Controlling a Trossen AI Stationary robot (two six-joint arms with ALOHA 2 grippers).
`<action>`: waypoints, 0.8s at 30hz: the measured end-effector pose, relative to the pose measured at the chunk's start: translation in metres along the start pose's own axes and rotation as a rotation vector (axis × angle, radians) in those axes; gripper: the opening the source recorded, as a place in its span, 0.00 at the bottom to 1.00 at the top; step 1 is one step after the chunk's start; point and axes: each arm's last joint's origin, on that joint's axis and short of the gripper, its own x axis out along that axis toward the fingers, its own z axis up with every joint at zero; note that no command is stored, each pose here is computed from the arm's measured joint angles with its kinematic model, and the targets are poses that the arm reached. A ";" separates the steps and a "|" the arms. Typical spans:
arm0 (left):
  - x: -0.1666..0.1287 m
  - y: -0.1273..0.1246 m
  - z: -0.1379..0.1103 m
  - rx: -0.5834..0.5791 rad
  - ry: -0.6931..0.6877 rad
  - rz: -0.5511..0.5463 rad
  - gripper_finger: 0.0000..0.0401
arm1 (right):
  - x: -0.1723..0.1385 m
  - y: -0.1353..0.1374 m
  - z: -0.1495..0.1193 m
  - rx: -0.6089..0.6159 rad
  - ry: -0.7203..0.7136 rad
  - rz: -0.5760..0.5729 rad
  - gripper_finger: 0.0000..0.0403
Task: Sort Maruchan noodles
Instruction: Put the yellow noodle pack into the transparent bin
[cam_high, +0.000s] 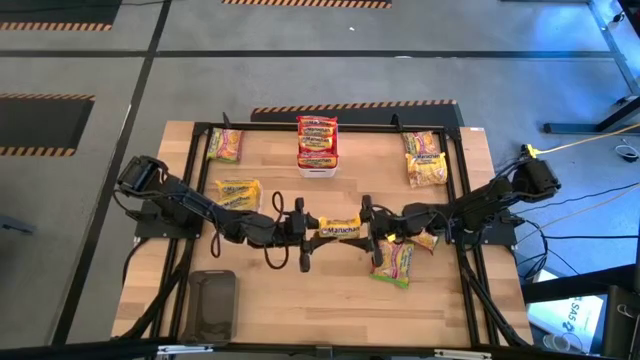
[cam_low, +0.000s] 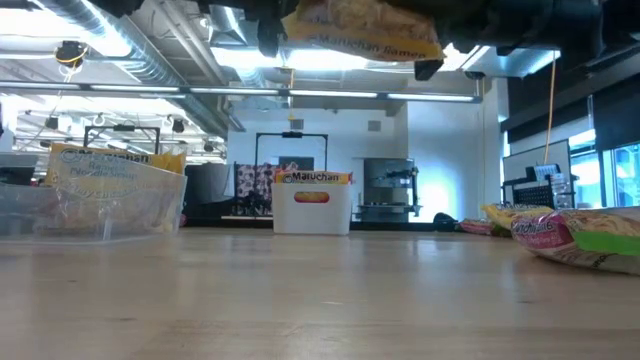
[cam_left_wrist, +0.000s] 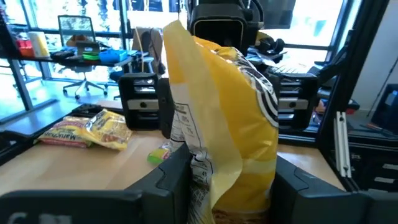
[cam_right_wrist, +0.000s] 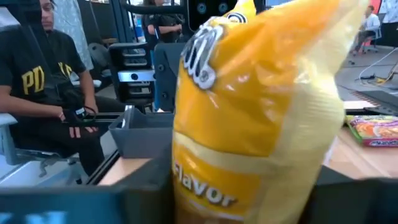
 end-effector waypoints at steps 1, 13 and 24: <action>0.000 0.000 0.000 0.000 0.001 0.000 0.33 | 0.000 0.000 0.000 -0.012 0.001 -0.009 0.36; -0.035 0.009 0.034 -0.022 0.197 -0.014 0.54 | 0.000 -0.001 -0.009 -0.036 0.098 -0.038 0.22; -0.025 0.027 0.122 0.057 0.410 -0.007 0.62 | -0.001 -0.004 -0.016 -0.059 0.170 -0.094 0.22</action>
